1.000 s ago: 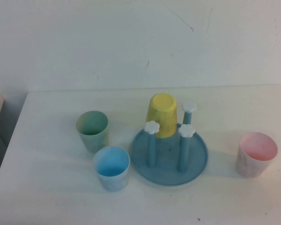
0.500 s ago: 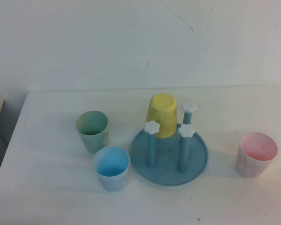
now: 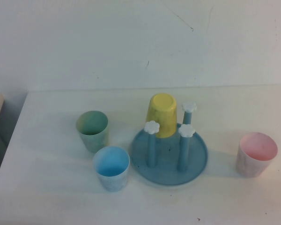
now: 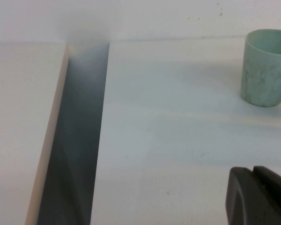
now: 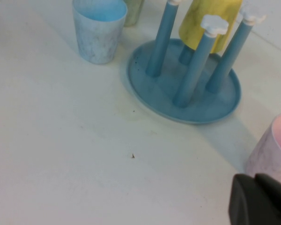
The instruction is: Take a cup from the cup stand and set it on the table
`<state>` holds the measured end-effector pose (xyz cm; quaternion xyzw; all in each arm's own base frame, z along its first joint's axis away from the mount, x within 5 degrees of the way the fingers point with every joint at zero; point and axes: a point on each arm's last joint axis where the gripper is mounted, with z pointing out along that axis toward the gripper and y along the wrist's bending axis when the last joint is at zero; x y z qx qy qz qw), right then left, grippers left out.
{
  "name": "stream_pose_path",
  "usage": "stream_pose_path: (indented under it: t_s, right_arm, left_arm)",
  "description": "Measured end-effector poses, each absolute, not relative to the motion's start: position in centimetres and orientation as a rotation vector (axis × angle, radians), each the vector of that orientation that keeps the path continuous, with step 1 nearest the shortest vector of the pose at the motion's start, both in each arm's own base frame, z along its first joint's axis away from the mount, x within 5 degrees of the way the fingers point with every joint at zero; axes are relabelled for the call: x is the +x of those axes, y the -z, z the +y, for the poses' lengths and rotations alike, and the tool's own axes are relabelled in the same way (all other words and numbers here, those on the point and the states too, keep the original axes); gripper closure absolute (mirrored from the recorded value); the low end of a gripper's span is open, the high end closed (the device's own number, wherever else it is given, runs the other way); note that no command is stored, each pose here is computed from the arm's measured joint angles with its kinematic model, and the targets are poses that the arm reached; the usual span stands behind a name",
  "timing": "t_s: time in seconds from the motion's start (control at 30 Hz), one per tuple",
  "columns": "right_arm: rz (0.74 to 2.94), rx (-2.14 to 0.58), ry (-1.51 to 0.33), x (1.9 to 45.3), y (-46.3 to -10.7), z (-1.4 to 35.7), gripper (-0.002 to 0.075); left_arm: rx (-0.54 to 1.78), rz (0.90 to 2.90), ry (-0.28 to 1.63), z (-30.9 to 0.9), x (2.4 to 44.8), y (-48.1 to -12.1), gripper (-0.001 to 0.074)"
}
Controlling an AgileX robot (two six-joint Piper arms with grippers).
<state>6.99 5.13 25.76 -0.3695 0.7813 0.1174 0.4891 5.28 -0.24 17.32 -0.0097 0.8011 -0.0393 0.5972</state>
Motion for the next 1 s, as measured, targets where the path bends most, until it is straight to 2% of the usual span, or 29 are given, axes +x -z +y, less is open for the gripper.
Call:
stream_pose_path:
  t_s: [0.57, 0.7, 0.87, 1.0]
  right_arm:
    - [1.880, -0.886, -0.271, 7.0, -25.9, 5.1, 0.0727]
    - [1.888, -0.799, -0.215, 7.5, -25.7, 4.5, 0.0727]
    - [1.978, -0.554, -0.124, 7.8, -23.6, 3.0, 0.0727]
    - [1.964, -0.418, -0.010, 7.5, -21.4, 1.7, 0.0727]
  left_arm:
    - [-0.023, 1.862, 0.091, -0.2, 5.3, -17.3, 0.0736]
    - [-0.023, 1.862, 0.091, -0.2, 5.3, -17.3, 0.0736]
    - [-0.023, 1.862, 0.091, -0.2, 5.3, -17.3, 0.0736]
    - [-0.023, 1.862, 0.091, -0.2, 5.3, -17.3, 0.0736]
